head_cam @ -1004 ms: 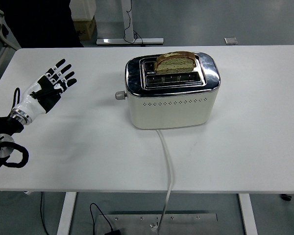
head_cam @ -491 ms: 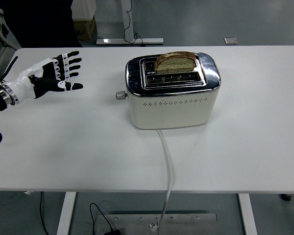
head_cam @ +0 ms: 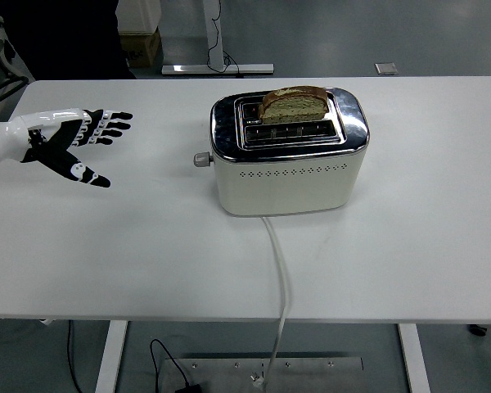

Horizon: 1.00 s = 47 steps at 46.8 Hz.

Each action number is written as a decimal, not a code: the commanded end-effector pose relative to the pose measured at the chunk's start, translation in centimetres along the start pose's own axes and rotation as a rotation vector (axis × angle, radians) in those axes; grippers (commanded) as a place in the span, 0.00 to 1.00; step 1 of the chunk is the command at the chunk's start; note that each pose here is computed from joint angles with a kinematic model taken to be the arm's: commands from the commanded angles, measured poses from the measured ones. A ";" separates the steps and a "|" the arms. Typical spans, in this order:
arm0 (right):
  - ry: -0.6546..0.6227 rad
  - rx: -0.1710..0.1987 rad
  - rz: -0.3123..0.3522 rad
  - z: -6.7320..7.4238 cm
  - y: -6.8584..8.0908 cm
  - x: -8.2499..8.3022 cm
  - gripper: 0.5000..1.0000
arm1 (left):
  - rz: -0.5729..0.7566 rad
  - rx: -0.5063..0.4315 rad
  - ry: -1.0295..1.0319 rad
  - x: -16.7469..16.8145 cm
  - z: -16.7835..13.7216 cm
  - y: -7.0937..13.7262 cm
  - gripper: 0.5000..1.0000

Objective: Press down toaster

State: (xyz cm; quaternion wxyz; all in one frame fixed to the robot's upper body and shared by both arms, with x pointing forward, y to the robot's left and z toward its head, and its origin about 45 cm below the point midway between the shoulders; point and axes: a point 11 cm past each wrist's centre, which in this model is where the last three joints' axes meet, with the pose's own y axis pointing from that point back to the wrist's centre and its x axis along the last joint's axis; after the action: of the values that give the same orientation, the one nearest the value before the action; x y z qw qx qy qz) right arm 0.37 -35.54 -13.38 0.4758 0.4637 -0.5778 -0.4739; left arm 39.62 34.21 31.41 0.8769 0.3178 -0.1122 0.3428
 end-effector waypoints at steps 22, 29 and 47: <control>0.000 0.000 0.000 0.0 0.0 0.0 1.00 | -0.167 0.073 -0.331 -1.0 2.7 -2.0 1.00; 0.000 0.000 0.000 0.0 0.0 0.0 1.00 | -0.198 0.069 -0.378 -2.0 3.1 -3.5 1.00; -0.001 0.000 0.000 0.0 0.0 0.0 1.00 | -0.216 0.025 -0.411 -2.6 5.4 -5.8 1.00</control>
State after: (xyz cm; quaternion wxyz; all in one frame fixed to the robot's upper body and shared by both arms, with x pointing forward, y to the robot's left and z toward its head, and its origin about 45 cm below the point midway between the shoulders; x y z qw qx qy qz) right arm 0.36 -35.54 -13.38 0.4757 0.4637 -0.5779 -0.4741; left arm 41.63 26.94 31.92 0.8601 0.4060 -0.2492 0.1825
